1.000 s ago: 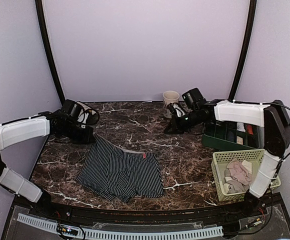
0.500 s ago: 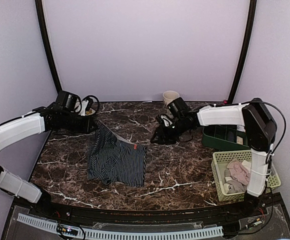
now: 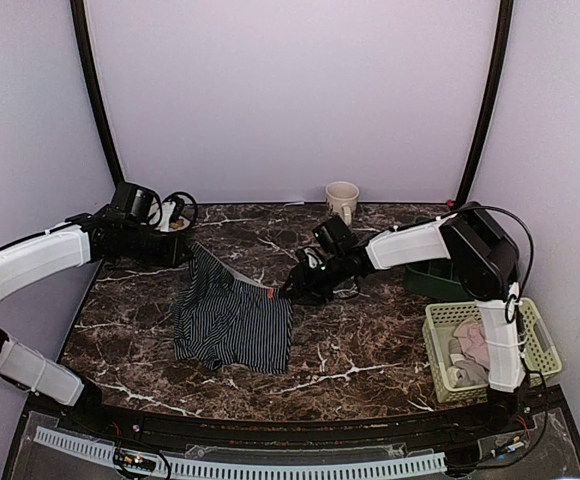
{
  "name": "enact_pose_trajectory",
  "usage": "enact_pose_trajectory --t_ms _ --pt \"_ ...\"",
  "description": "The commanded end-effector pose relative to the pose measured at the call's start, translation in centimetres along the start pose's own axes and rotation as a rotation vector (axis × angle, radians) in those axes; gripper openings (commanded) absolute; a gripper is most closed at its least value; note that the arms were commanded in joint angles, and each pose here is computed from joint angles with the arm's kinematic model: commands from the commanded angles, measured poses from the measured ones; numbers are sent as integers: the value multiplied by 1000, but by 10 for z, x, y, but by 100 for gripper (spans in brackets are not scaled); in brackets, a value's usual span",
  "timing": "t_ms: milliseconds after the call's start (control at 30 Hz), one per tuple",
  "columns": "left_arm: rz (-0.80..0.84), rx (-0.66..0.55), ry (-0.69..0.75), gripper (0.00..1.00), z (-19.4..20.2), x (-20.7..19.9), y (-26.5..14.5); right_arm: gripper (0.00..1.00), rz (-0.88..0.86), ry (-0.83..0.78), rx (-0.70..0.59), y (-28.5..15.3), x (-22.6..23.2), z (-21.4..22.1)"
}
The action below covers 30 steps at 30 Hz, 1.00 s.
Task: Roll the underwear
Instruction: Flatten out the underwear at the center of the board.
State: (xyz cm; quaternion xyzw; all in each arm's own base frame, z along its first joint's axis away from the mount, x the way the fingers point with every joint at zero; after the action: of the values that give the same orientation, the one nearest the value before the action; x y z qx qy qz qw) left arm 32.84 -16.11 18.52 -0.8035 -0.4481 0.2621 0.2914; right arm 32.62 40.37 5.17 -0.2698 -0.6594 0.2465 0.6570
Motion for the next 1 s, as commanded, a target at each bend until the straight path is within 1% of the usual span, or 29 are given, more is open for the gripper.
enact_pose_trajectory --t_ms 0,33,67,133,167,267,400,500,567,633,733,800,867,967 --pt "-1 20 4 0 6 4 4 43 -45 51 -45 16 8 -20" --pt "-2 19 2 0 5 5 4 38 -53 55 -48 18 10 -23" --pt "-2 18 -1 0 5 6 5 30 -66 60 -51 19 13 -27" --pt "-2 13 -7 0 2 7 4 5 -102 70 -62 16 21 -34" --pt "-2 10 -10 0 0 8 4 0 -109 72 -78 11 24 -38" --pt "-9 -17 -12 0 -8 11 -2 0 -120 40 -153 -19 36 -50" --pt "-19 -92 -7 0 -32 15 -22 0 -179 -85 -308 -91 76 -64" --pt "12 -149 52 0 -58 6 -40 0 -216 -200 -411 -141 109 -68" --pt "50 -184 89 0 -74 -2 -51 0 -222 -275 -458 -168 127 -68" --pt "53 -220 113 0 -87 -6 -63 0 -214 -347 -493 -189 140 -65" --pt "64 -279 138 0 -102 -13 -82 0 -199 -433 -530 -215 153 -55" --pt "124 -317 156 0 -105 -25 -96 0 -206 -483 -537 -229 158 -44" --pt "201 -328 167 0 -97 -39 -104 0 -233 -523 -529 -237 160 -27" --pt "306 -338 182 0 -75 -60 -120 0 -274 -593 -527 -255 170 13"
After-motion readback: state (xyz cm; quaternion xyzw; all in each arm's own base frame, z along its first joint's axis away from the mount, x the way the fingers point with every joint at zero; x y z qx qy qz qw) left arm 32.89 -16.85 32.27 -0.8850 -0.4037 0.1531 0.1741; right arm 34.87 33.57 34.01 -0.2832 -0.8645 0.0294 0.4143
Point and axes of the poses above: each gripper's point midway between its finger pads, its own y axis out along the fingers, its own x axis along the line the jaws close on, z = x × y, the point moved 2 cm from there along -y, back along the fingers, and after that the axes turned 11 degrees about y, right-handed, at the moved point
